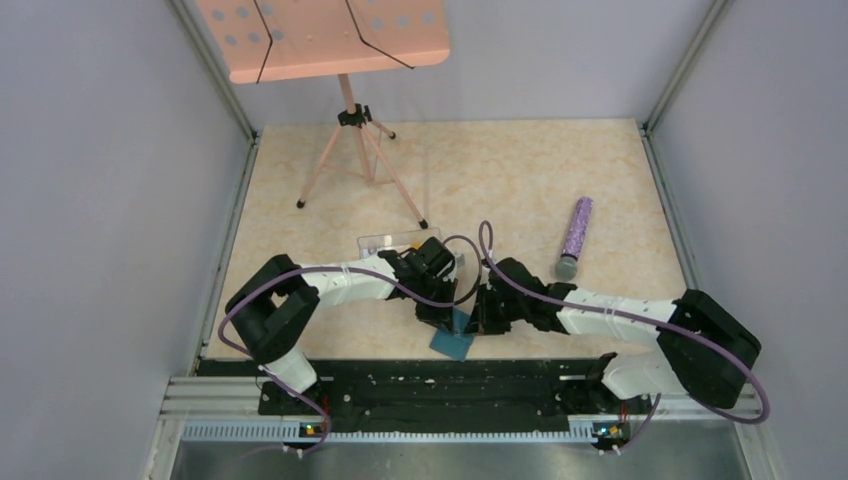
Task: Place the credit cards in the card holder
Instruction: Close the card holder at the corner of the board.
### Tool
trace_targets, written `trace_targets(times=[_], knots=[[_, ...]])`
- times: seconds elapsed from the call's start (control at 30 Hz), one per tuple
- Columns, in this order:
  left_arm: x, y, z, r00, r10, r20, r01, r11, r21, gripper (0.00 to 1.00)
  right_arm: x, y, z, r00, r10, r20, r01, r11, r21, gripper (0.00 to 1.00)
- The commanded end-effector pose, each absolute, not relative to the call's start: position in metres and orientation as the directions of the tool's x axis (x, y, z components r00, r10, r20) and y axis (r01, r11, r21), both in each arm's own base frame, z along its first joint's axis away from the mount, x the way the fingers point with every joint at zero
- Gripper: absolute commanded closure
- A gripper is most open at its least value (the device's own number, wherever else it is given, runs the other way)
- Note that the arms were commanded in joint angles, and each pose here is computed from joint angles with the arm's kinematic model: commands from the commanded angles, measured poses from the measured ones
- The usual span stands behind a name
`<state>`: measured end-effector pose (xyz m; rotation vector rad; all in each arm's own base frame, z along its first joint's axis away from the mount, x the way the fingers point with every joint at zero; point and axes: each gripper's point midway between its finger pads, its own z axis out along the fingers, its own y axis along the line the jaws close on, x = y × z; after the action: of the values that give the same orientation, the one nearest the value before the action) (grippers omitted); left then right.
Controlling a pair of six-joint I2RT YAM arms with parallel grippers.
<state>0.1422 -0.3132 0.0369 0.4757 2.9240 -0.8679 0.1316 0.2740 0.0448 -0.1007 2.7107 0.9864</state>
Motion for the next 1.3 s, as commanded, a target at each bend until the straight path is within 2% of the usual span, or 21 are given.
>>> trace_targets(times=[0.0, 0.37, 0.57, 0.8, 0.9, 0.97, 1.13, 1.27], knots=[[0.145, -0.310, 0.035, -0.948, 0.280, -0.152, 0.319, 0.809, -0.493, 1.00, 0.135, 0.288, 0.045, -0.963, 0.009, -0.269, -0.173, 0.744, 0.645, 1.00], [0.142, -0.303, 0.012, -0.946, 0.301, -0.117, 0.321, 0.835, -0.446, 1.00, 0.126, 0.272, 0.007, -0.980, -0.026, -0.197, -0.127, 0.844, 0.521, 1.00], [0.142, -0.298, -0.003, -0.945, 0.313, -0.095, 0.324, 0.858, -0.399, 1.00, 0.111, 0.252, -0.016, -0.988, -0.052, -0.144, -0.102, 0.926, 0.363, 1.00], [0.151, -0.288, 0.001, -0.943, 0.305, -0.132, 0.332, 0.885, -0.327, 1.00, 0.095, 0.239, -0.037, -0.993, -0.087, -0.079, -0.102, 0.971, 0.216, 1.00], [0.151, -0.291, 0.005, -0.939, 0.314, -0.140, 0.344, 0.875, -0.340, 1.00, 0.098, 0.251, -0.033, -0.991, -0.100, -0.091, -0.120, 0.959, 0.258, 1.00], [0.150, -0.297, 0.010, -0.936, 0.318, -0.149, 0.351, 0.860, -0.370, 1.00, 0.103, 0.263, -0.021, -0.986, -0.097, -0.135, -0.138, 0.933, 0.332, 1.00], [0.151, -0.305, 0.021, -0.936, 0.308, -0.170, 0.352, 0.841, -0.412, 1.00, 0.118, 0.281, 0.024, -0.965, 0.012, -0.261, -0.125, 0.857, 0.499, 1.00], [0.151, -0.307, 0.027, -0.934, 0.305, -0.184, 0.355, 0.833, -0.423, 1.00, 0.123, 0.281, 0.048, -0.949, 0.086, -0.304, -0.114, 0.806, 0.582, 1.00]])
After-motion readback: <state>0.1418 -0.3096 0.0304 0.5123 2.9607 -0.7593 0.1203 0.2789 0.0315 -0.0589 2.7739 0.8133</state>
